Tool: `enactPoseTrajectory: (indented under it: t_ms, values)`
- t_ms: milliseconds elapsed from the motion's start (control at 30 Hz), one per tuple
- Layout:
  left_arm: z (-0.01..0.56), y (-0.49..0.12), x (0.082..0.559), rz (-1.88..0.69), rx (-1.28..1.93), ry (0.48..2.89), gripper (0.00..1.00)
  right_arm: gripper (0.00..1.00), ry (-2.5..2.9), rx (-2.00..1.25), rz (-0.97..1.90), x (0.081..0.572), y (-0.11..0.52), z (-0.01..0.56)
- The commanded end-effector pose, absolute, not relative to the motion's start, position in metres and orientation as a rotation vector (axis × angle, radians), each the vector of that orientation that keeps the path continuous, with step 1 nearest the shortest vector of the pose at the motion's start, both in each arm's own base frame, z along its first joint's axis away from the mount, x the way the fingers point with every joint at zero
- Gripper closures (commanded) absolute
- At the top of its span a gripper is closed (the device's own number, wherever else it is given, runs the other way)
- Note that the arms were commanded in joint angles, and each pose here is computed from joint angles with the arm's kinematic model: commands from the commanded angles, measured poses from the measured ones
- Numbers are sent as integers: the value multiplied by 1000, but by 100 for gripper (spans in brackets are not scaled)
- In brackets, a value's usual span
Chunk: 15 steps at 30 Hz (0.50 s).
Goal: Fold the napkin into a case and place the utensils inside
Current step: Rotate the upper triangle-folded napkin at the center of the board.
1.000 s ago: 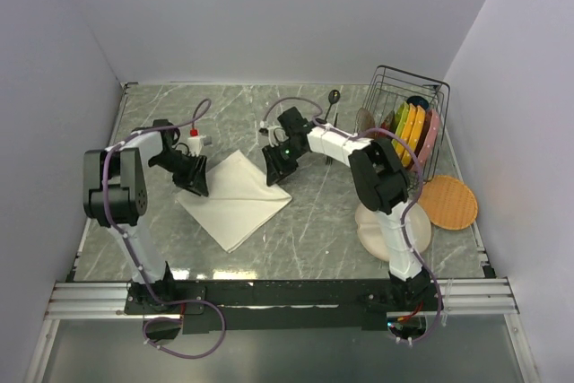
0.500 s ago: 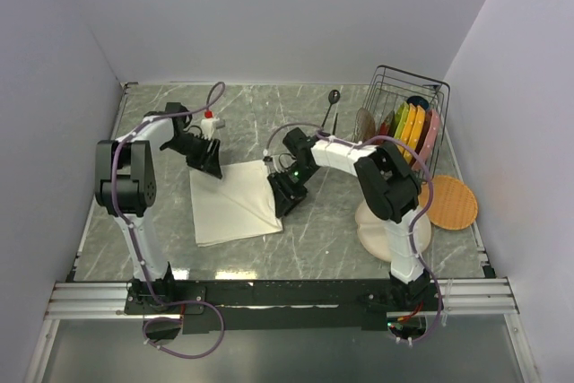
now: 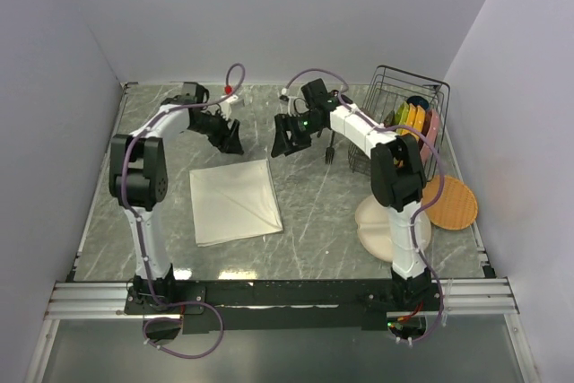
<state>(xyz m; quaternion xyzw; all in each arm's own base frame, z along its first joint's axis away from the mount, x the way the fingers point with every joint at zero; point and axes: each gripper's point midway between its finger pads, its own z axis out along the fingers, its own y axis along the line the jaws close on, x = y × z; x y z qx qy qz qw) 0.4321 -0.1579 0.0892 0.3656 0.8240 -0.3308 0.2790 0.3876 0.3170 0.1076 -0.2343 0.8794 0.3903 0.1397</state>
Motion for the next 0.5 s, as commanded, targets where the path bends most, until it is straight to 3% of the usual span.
enactPoseTrajectory:
  t_ms: [0, 67, 267, 467]
  values:
    - [80, -179, 443, -910, 1142, 2106, 29, 28, 2572, -632, 1110, 399, 327, 88]
    - [75, -186, 434, -960, 1198, 2103, 30, 22, 2578, -618, 1122, 401, 330, 84]
    - [57, -200, 422, -996, 1281, 2100, 35, 17, 2631, -563, 1145, 400, 331, 61]
    - [42, -208, 402, -1035, 1368, 2098, 50, 14, 2643, -548, 1212, 394, 334, 51]
